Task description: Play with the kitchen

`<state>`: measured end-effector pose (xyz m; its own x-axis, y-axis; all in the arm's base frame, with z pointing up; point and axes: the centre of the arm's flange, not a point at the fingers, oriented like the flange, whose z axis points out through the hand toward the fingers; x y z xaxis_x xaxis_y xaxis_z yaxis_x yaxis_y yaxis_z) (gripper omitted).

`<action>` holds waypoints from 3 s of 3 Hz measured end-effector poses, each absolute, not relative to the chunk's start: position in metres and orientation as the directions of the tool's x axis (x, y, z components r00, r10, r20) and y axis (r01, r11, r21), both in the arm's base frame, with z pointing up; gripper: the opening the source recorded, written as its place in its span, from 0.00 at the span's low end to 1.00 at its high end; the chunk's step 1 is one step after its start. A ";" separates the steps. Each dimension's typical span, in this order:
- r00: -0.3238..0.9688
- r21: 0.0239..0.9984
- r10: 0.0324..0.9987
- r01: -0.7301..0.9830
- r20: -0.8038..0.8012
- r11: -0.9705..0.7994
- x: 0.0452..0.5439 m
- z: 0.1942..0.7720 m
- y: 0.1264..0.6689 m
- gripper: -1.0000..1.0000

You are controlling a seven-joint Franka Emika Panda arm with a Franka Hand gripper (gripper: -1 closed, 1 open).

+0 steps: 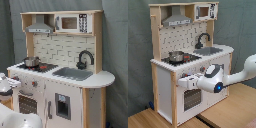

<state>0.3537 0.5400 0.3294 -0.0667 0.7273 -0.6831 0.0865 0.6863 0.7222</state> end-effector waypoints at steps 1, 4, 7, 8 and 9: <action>-0.067 0.723 0.728 0.087 -0.682 0.685 0.354 0.330 0.540 1.00; -0.067 0.644 0.648 0.073 -0.759 0.762 0.354 0.334 0.541 0.00; -0.041 0.865 0.870 0.095 -0.492 0.494 0.352 0.335 0.543 0.00; -0.034 0.911 0.916 0.099 -0.400 0.401 0.352 0.335 0.544 0.00; -0.024 0.950 0.956 0.102 -0.294 0.295 0.352 0.335 0.544 0.00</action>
